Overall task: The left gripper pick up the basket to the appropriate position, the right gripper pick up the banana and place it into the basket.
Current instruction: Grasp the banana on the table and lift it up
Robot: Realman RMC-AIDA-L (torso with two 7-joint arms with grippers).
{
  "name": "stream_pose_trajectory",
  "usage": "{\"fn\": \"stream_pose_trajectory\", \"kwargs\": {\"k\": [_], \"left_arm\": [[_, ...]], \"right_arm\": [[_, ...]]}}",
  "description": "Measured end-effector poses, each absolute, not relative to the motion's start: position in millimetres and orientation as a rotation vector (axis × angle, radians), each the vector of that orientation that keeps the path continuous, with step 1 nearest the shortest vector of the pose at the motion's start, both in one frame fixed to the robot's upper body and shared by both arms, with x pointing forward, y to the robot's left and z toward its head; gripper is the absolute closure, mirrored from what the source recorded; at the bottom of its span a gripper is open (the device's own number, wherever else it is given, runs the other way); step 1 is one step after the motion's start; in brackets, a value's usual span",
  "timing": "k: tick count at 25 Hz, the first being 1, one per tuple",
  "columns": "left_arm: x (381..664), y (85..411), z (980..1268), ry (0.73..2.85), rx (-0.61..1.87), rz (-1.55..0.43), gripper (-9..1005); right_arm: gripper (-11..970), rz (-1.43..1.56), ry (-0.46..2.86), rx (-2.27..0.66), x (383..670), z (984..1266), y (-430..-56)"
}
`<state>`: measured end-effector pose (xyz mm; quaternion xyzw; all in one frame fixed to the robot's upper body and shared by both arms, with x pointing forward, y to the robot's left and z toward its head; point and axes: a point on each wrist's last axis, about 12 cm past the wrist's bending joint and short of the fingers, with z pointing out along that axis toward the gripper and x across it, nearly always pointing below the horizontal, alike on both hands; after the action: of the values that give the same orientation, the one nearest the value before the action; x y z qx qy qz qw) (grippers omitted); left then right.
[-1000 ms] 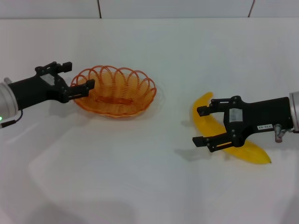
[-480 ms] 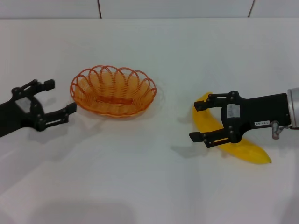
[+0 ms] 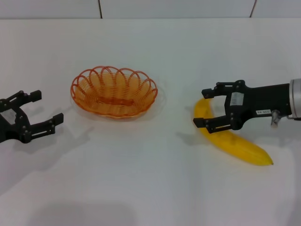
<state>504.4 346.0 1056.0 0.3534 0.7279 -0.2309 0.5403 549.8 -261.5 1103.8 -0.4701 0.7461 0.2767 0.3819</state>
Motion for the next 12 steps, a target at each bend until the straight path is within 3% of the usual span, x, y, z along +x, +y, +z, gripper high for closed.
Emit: {"fn": "stream_pose_trajectory", "kwargs": {"k": [12], "left_arm": [[505, 346, 1055, 1.739, 0.849, -0.544, 89]], "right_arm": [[101, 0.513, 2.048, -1.270, 540, 1127, -243]]}}
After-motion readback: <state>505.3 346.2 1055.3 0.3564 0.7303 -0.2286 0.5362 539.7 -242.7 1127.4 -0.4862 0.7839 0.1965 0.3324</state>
